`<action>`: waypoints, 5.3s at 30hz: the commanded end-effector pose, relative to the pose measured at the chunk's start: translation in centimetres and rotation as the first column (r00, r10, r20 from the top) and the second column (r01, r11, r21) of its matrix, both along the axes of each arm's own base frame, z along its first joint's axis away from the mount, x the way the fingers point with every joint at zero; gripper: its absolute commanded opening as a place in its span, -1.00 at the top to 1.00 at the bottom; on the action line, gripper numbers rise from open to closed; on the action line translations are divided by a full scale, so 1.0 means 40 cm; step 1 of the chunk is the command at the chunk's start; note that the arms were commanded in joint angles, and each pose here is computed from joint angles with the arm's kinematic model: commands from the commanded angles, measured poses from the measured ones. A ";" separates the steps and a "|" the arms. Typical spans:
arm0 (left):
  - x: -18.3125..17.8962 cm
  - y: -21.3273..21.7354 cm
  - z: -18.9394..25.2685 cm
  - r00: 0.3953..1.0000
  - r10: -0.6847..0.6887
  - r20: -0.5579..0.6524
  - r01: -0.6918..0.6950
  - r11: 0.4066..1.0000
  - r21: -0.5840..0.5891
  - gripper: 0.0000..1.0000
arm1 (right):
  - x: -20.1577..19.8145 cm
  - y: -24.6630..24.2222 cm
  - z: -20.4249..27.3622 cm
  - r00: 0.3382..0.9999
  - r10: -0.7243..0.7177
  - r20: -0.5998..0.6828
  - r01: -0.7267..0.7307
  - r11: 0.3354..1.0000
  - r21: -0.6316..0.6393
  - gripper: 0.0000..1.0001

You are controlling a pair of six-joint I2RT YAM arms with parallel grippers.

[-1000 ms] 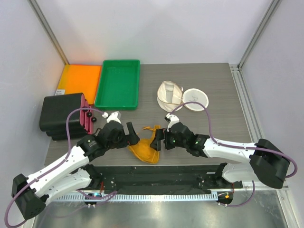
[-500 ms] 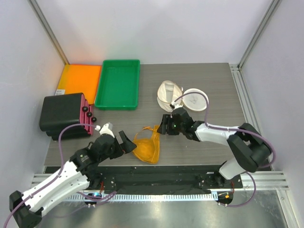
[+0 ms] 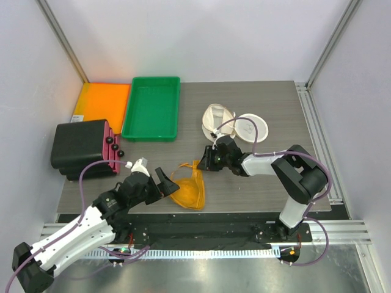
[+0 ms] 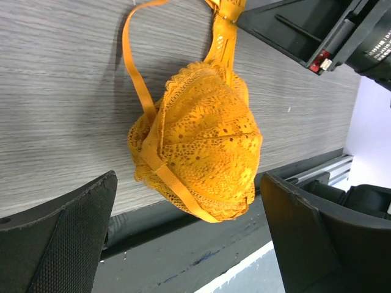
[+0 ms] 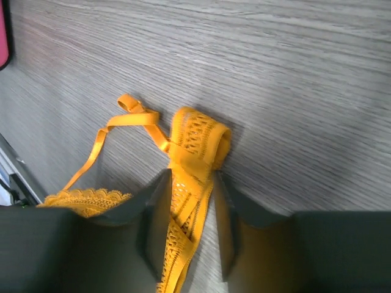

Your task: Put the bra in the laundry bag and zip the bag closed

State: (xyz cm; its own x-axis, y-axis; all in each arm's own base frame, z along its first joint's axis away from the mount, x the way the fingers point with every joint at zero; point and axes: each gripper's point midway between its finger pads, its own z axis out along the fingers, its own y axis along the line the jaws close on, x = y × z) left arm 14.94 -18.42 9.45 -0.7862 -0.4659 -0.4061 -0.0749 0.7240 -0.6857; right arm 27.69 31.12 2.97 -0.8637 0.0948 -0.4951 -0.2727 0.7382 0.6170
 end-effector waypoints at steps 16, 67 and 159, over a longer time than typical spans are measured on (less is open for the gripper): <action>-0.012 0.004 0.030 0.999 -0.025 0.021 0.025 1.000 -0.005 -0.92 | 0.003 0.006 0.143 0.975 0.056 0.213 -0.073 0.994 0.075 0.98; -0.021 -0.033 0.011 0.999 -0.034 -0.012 0.032 0.993 -0.112 -0.99 | 0.162 -0.043 0.249 0.921 0.048 0.386 0.071 0.955 -0.289 0.98; 0.113 -0.171 -0.046 0.996 -0.072 -0.047 0.069 0.995 -0.072 -0.42 | -0.289 0.105 0.219 0.834 0.415 0.363 -0.448 0.894 0.008 0.36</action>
